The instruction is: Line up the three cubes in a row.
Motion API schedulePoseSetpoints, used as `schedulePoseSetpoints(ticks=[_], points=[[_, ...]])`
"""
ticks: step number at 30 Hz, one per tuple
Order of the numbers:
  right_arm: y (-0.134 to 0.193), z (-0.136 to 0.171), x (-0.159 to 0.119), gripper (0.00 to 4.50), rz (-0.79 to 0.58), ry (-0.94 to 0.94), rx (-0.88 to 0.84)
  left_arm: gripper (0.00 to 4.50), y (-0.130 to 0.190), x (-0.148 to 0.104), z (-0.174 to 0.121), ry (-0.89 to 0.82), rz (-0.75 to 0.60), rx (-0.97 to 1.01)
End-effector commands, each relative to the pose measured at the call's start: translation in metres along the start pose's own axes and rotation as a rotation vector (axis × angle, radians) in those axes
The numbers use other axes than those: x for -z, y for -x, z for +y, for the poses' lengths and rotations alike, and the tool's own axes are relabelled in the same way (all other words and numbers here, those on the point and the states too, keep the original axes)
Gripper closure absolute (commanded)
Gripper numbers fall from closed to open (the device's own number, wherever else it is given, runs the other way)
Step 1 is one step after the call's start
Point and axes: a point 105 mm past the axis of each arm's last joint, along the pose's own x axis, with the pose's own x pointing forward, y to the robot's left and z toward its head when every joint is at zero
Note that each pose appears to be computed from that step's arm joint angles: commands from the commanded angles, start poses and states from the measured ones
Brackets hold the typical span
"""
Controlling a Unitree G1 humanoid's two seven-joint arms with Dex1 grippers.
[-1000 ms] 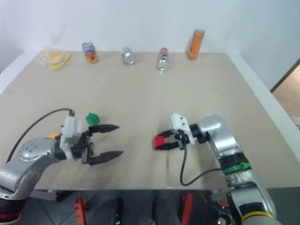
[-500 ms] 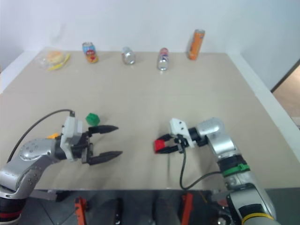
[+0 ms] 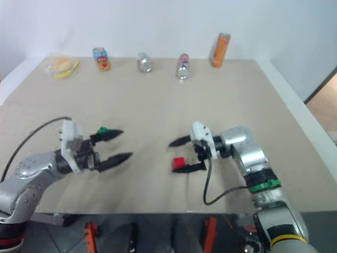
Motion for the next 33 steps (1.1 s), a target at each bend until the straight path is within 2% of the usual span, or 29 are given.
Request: schedulePoseSetpoints(ticks=[1, 5, 12, 23, 26, 31, 33], points=[[-0.001, -0.008, -0.049, 0.07, -0.156, 0.077, 0.067, 0.0, 0.01, -0.002, 0.045, -0.046, 0.043, -0.26], [-0.01, -0.023, -0.056, 0.07, -0.161, 0.085, 0.15, 0.0, 0.011, 0.018, 0.066, -0.061, 0.162, -0.362], [-0.016, -0.037, -0.056, 0.07, -0.166, 0.082, 0.226, 0.0, 0.001, 0.035, 0.08, -0.059, 0.249, -0.411], [-0.016, -0.04, -0.051, 0.07, -0.152, 0.082, 0.257, 0.0, -0.005, 0.062, 0.083, -0.016, 0.383, -0.421], [-0.015, -0.04, -0.051, 0.0, -0.156, 0.084, 0.262, 0.84, -0.005, 0.062, 0.085, -0.01, 0.385, -0.434], [-0.014, -0.04, -0.051, 0.0, -0.157, 0.082, 0.264, 2.6, -0.004, 0.065, 0.086, 0.002, 0.401, -0.441], [-0.013, -0.039, -0.05, 0.0, -0.157, 0.082, 0.264, 3.17, -0.004, 0.065, 0.086, -0.002, 0.399, -0.445]])
